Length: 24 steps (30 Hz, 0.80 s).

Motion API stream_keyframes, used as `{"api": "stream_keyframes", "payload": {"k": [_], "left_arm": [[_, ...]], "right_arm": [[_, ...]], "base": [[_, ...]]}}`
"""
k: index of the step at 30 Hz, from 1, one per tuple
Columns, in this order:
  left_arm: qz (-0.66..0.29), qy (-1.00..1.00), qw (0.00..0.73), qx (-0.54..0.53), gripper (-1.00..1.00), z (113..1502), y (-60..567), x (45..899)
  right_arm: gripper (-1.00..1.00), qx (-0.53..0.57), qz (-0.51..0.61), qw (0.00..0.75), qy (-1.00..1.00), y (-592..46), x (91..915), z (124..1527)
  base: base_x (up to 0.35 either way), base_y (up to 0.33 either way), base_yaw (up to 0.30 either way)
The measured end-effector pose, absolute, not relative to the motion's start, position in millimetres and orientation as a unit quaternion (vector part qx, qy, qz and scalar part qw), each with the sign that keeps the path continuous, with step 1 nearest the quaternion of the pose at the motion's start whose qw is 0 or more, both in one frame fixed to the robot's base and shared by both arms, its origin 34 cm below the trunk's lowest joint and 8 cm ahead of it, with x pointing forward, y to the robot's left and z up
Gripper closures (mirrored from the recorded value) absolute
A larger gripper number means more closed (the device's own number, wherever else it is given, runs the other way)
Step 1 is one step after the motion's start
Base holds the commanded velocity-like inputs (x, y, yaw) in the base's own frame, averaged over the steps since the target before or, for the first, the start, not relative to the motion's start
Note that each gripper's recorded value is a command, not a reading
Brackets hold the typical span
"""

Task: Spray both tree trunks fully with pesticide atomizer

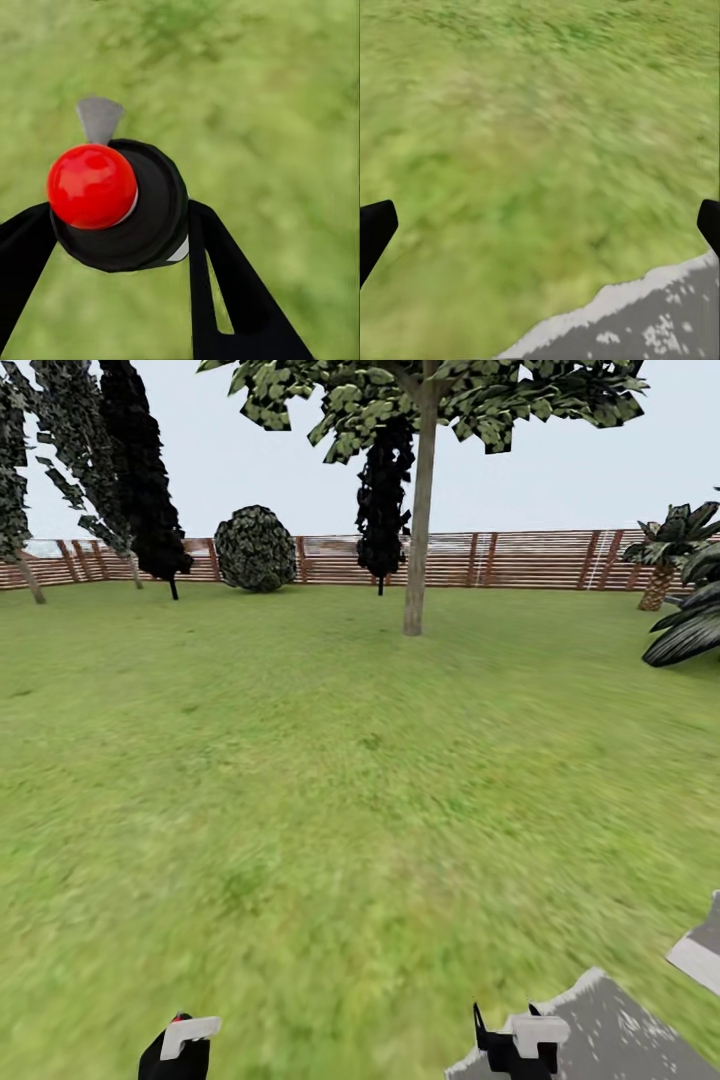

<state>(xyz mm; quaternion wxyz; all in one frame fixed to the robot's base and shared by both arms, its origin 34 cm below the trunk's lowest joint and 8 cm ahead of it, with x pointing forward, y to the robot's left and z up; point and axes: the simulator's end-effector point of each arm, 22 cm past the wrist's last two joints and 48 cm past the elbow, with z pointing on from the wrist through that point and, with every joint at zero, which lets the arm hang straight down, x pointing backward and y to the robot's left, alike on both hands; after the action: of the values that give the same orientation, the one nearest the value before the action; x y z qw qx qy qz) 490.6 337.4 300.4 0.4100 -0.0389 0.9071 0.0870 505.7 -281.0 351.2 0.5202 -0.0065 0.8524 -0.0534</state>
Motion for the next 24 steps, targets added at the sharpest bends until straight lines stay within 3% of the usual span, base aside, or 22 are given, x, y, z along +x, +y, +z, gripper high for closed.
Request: {"api": "stream_keyframes", "payload": {"k": [24], "left_arm": [[0.087,0.907,0.410,-0.040,1.00,300.3,337.6,490.6]], "right_arm": [[-1.00,-0.006,-0.054,0.521,0.852,-281.5,506.1,351.6]], "base": [[0.339,0.000,0.000]]}}
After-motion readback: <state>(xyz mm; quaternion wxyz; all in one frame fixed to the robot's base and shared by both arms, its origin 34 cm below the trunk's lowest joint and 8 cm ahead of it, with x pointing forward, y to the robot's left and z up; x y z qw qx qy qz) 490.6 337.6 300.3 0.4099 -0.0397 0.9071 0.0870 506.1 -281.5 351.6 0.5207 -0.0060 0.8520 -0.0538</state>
